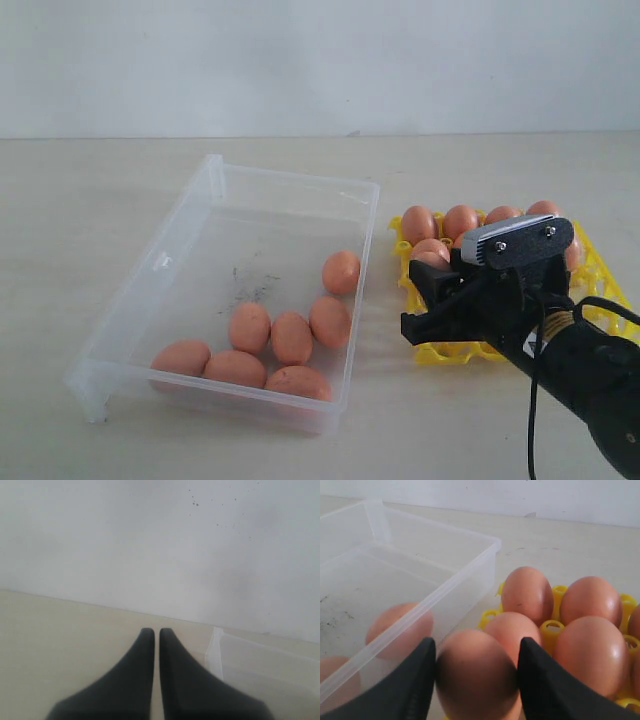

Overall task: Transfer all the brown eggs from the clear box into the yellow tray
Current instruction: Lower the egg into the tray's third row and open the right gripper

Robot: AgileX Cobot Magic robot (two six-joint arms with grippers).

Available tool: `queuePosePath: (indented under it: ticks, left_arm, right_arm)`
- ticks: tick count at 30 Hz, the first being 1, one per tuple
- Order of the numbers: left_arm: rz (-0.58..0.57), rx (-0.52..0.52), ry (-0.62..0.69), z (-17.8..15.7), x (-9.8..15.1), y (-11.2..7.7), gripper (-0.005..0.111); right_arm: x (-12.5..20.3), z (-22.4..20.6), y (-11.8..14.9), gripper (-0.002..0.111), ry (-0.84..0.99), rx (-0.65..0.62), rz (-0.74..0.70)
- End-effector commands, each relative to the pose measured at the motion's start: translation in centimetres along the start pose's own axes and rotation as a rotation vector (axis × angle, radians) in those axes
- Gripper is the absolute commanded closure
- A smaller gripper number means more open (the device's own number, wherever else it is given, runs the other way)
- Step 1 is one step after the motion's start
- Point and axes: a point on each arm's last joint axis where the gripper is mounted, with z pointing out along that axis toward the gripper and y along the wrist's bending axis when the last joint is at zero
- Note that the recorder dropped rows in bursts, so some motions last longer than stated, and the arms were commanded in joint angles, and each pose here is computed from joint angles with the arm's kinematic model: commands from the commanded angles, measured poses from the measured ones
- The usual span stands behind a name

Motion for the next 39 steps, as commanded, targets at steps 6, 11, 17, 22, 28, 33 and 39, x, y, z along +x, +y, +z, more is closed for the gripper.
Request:
queuePosePath:
  ticks: [6, 11, 17, 22, 28, 33, 39]
  left_arm:
    - [-0.002, 0.004, -0.001, 0.0, -0.1, 0.0, 0.103]
    - [-0.002, 0.004, -0.001, 0.0, -0.1, 0.0, 0.103]
    - [-0.002, 0.004, -0.001, 0.0, -0.1, 0.0, 0.103]
    - [-0.002, 0.004, -0.001, 0.0, -0.1, 0.0, 0.103]
    - [-0.002, 0.004, -0.001, 0.0, -0.1, 0.0, 0.103]
    - [-0.002, 0.004, -0.001, 0.0, -0.1, 0.0, 0.103]
    - [-0.002, 0.004, -0.001, 0.0, -0.1, 0.0, 0.103]
  right_arm:
    - [-0.3, 0.1, -0.2, 0.109, -0.024, 0.003, 0.005]
    - [-0.3, 0.1, -0.3, 0.109, -0.024, 0.014, 0.011]
    - [-0.3, 0.1, -0.4, 0.102, -0.025, 0.026, 0.016]
    - [-0.3, 0.1, -0.4, 0.079, -0.025, 0.026, 0.016]
    - [-0.3, 0.1, -0.4, 0.056, -0.025, 0.031, 0.018]
    - [-0.3, 0.1, -0.5, 0.057, -0.026, 0.034, 0.019]
    - [-2.1, -0.3, -0.2, 0.057, -0.092, 0.012, 0.039]
